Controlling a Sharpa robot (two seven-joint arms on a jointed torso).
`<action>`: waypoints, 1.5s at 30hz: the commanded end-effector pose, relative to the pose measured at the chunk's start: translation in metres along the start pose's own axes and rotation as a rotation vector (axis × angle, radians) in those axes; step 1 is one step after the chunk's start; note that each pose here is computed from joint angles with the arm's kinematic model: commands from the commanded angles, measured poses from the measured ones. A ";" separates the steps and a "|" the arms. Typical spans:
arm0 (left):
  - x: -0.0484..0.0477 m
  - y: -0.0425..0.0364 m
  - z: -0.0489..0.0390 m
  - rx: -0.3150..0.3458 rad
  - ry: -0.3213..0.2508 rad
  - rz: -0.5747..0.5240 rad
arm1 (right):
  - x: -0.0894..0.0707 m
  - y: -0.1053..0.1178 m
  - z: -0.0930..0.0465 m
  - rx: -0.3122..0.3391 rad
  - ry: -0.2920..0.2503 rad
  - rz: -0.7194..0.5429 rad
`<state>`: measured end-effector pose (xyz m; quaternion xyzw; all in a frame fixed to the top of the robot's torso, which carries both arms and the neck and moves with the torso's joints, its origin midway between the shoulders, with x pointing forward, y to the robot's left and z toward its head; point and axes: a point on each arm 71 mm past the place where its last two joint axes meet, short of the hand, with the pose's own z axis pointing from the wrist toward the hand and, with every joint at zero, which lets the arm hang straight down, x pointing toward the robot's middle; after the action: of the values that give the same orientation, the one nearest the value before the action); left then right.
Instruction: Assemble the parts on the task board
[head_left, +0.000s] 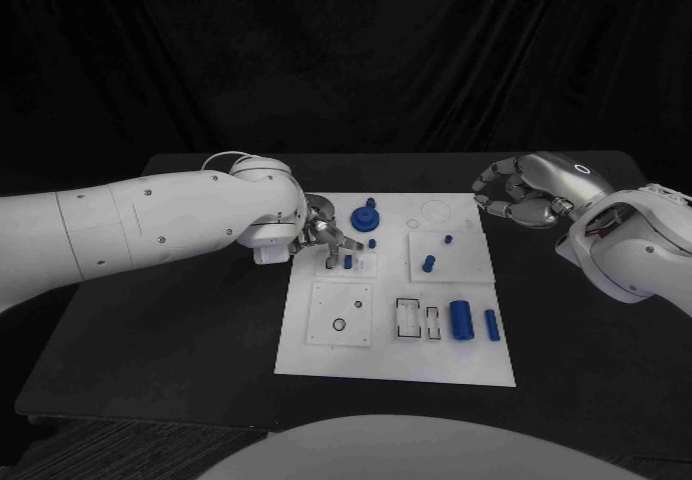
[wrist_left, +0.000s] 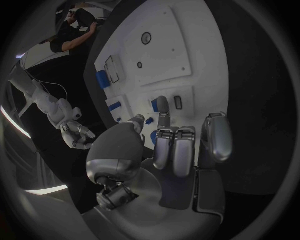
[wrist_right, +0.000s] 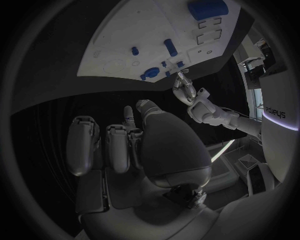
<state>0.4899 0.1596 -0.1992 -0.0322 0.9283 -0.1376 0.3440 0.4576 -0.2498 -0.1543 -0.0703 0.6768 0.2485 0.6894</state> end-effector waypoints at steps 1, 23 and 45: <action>-0.0132 -0.0058 -0.0091 0.048 -0.065 -0.023 | 0.000 -0.002 -0.001 0.014 -0.003 -0.001; -0.0756 0.0180 -0.0116 -0.022 -0.205 0.030 | 0.002 -0.003 -0.001 0.013 0.011 -0.004; -0.0660 0.0363 0.0200 -0.091 -0.168 0.048 | 0.004 -0.002 -0.001 0.010 0.019 -0.002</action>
<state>0.5549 0.2025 -0.1809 -0.0497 0.8994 -0.0788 0.4272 0.4573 -0.2511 -0.1576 -0.0707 0.6818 0.2466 0.6851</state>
